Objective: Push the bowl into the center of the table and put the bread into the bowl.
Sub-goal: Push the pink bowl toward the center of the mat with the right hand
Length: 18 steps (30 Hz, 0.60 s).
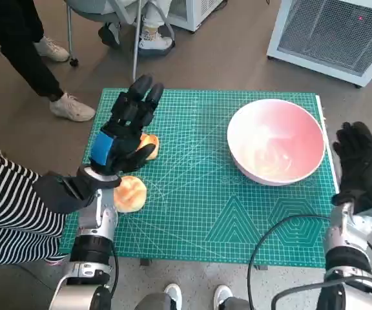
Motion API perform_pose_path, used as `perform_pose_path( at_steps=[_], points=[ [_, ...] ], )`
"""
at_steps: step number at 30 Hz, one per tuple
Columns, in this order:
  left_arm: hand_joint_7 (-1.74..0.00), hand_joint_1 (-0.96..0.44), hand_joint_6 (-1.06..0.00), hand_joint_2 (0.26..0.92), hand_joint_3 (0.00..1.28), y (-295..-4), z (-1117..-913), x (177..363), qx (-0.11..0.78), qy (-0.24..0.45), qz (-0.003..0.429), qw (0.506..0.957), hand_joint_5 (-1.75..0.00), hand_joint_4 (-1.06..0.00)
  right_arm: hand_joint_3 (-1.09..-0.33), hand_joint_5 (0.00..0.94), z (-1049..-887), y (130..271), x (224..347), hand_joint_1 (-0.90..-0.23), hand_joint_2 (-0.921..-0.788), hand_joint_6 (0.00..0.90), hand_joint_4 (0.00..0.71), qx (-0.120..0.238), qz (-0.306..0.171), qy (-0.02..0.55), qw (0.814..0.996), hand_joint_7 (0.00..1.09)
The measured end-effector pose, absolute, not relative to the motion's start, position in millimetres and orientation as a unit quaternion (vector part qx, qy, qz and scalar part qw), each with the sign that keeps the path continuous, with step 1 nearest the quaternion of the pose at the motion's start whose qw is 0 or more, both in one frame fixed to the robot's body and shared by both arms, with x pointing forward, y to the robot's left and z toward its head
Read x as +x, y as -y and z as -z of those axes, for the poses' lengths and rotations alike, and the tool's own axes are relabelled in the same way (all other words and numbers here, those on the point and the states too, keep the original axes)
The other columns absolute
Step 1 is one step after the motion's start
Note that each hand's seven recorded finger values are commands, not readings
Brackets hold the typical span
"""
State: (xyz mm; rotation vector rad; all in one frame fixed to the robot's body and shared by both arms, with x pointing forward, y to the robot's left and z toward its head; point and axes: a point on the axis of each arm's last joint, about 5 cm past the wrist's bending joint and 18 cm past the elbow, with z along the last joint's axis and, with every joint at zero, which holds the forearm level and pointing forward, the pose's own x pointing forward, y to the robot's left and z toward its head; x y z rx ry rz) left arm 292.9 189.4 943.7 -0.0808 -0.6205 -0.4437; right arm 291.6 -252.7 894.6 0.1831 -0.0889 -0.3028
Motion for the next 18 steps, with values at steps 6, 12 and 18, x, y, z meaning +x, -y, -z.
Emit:
perform_pose_path(
  at_steps=[6, 12, 18],
  points=[
    [-0.29, -0.62, -0.02, 0.921, 0.37, -192.0, -943.0, 292.0, -0.036, 0.302, 0.214, 0.928, 0.00, -0.06, -0.854, 0.001, -896.3, 249.9, 295.0, -0.597, -0.921, 0.136, 0.155, 0.090, 0.140, 0.034, 0.986, 0.28],
    [-0.29, -0.61, -0.03, 0.921, 0.36, -194.3, -942.1, 290.6, -0.032, 0.303, 0.205, 0.930, -0.01, -0.06, -0.864, 0.000, -897.1, 246.0, 297.6, -0.596, -0.921, 0.151, 0.139, 0.084, 0.124, 0.025, 0.988, 0.24],
    [-0.30, -0.60, -0.04, 0.921, 0.35, -195.6, -942.2, 290.2, -0.032, 0.304, 0.200, 0.931, -0.01, -0.07, -0.867, 0.002, -896.2, 238.2, 300.6, -0.590, -0.921, 0.163, 0.137, 0.085, 0.110, 0.014, 0.990, 0.23]
  ],
)
